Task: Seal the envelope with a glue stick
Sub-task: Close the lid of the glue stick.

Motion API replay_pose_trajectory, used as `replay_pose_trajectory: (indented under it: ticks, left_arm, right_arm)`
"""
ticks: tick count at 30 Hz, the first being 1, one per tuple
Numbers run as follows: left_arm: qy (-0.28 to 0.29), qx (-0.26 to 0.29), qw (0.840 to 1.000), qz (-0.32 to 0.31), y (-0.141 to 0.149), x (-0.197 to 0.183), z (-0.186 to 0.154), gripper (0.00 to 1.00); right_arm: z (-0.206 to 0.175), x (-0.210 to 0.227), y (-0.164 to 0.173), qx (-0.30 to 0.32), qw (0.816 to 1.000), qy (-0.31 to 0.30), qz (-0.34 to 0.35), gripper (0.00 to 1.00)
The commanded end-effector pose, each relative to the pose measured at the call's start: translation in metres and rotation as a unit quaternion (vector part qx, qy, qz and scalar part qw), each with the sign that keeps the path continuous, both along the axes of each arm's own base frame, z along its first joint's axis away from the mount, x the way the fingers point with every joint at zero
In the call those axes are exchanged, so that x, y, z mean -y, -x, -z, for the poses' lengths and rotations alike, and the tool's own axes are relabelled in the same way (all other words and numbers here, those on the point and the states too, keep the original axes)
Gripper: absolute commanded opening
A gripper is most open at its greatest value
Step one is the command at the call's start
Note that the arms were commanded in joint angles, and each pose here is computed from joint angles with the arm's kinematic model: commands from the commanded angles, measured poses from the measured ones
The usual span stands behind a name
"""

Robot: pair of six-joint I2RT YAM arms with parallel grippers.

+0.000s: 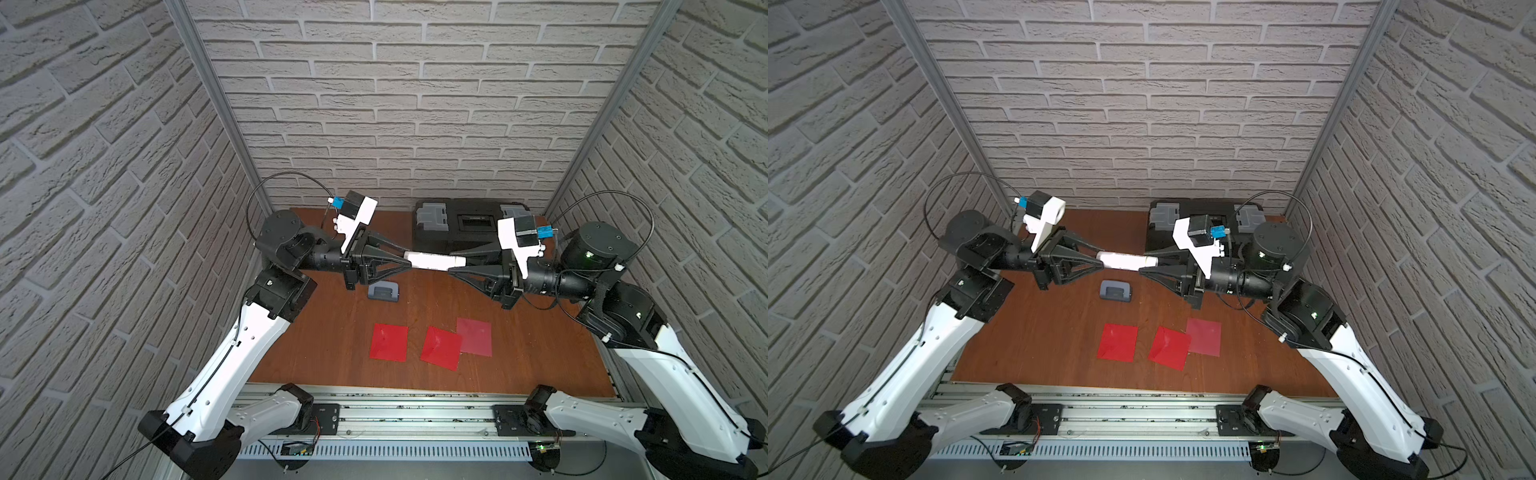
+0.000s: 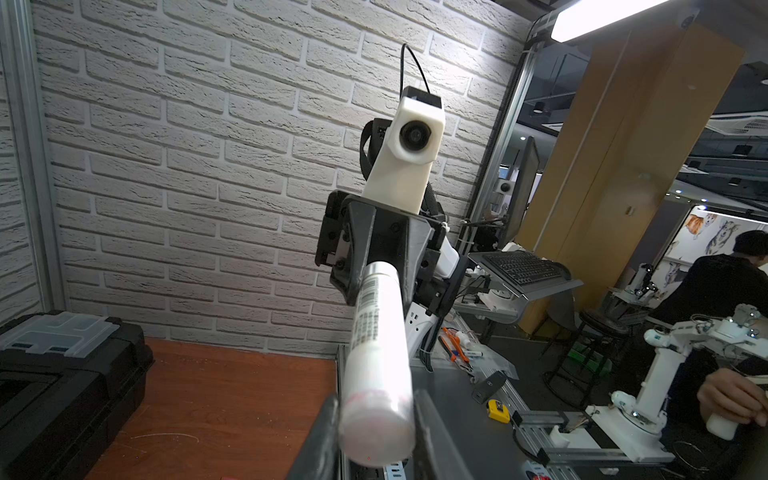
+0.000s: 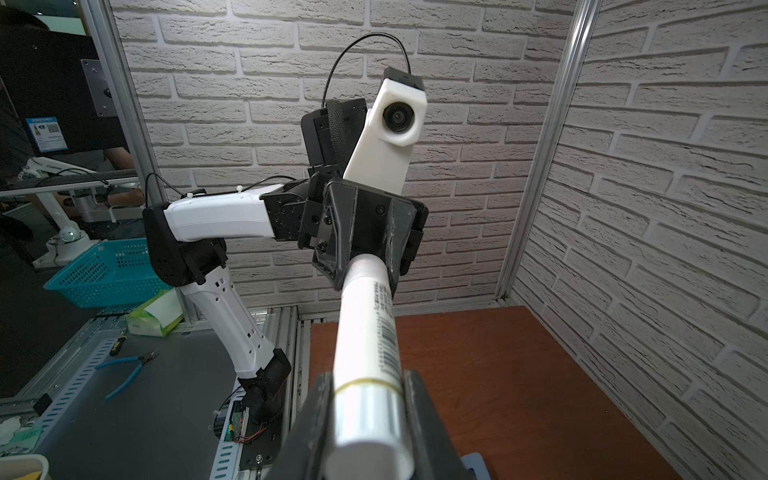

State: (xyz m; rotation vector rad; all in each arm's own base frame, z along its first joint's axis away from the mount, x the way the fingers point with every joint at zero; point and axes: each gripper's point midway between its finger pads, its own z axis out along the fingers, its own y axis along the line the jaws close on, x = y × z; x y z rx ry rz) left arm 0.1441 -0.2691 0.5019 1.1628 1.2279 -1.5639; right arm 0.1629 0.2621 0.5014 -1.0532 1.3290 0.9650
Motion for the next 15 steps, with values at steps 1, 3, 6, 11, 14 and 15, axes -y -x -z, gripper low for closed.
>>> replay_pose_trajectory:
  ticks: [1,3,6,11,14,15]
  left_arm:
    - [-0.001,0.003,1.0,0.007,-0.001,0.011,0.004,0.16]
    - [0.002,0.005,1.0,-0.016,-0.008,0.005,0.003,0.18]
    - [0.007,0.007,0.998,-0.059,-0.021,-0.01,0.002,0.28]
    - [0.012,0.02,0.992,-0.124,-0.032,-0.039,0.003,0.61]
    - [0.002,0.02,0.985,-0.169,-0.041,-0.055,0.009,0.67]
    - [-0.001,0.021,0.982,-0.186,-0.044,-0.06,0.011,0.68]
  right_arm:
    - [0.025,-0.025,-0.008,-0.03,0.999,0.02,-0.03,0.03]
    - [0.025,-0.019,-0.011,-0.02,1.0,0.016,-0.007,0.03]
    - [0.028,-0.008,-0.015,-0.011,0.999,0.014,0.031,0.03]
    - [0.045,0.013,-0.024,-0.016,0.995,0.015,0.099,0.03]
    - [0.065,0.019,-0.03,-0.034,0.991,0.026,0.126,0.03]
    - [0.075,0.02,-0.034,-0.043,0.989,0.033,0.136,0.03]
